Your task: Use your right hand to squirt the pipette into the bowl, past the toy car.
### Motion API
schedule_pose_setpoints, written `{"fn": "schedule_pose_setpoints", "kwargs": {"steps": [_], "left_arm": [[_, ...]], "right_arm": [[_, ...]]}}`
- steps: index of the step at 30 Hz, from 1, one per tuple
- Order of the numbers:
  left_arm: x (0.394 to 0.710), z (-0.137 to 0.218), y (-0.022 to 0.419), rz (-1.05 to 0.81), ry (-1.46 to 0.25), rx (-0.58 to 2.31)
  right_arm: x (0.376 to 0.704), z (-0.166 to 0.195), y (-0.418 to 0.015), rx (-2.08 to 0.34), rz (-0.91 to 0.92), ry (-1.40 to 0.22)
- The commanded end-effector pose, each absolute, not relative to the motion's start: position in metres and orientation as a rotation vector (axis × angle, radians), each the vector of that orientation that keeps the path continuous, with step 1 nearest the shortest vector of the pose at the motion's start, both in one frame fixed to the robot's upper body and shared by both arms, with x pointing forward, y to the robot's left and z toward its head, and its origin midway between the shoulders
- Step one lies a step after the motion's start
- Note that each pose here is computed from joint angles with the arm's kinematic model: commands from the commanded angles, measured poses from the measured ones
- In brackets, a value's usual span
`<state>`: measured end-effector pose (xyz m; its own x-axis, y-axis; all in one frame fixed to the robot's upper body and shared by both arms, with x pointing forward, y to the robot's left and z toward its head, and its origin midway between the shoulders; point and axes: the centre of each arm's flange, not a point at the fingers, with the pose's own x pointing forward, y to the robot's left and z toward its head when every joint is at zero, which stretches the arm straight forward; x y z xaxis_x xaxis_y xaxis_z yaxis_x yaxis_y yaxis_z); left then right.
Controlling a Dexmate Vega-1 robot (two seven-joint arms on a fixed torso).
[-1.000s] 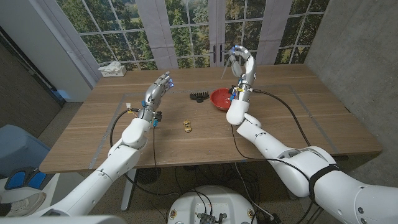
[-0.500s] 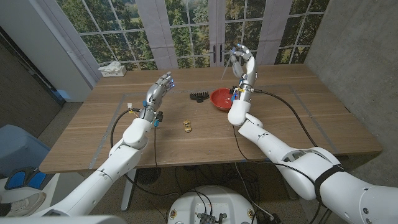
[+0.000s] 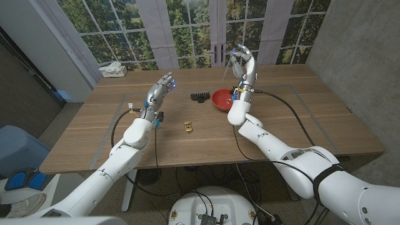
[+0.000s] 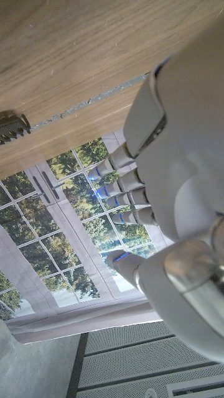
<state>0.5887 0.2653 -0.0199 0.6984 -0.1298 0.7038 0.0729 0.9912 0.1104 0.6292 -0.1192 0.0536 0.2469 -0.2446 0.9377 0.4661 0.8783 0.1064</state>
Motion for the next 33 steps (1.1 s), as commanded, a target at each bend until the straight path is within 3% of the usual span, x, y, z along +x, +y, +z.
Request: {"fn": "schedule_pose_setpoints", "kwargs": {"steps": [1, 33], "left_arm": [[0.593, -0.018, 0.269, -0.119, -0.787, 0.076], [0.596, -0.017, 0.281, -0.116, -0.796, 0.069]], "right_arm": [[0.633, 0.053, -0.110, -0.240, -0.546, -1.203], [0.635, 0.049, -0.094, -0.335, -0.563, -1.223]]}}
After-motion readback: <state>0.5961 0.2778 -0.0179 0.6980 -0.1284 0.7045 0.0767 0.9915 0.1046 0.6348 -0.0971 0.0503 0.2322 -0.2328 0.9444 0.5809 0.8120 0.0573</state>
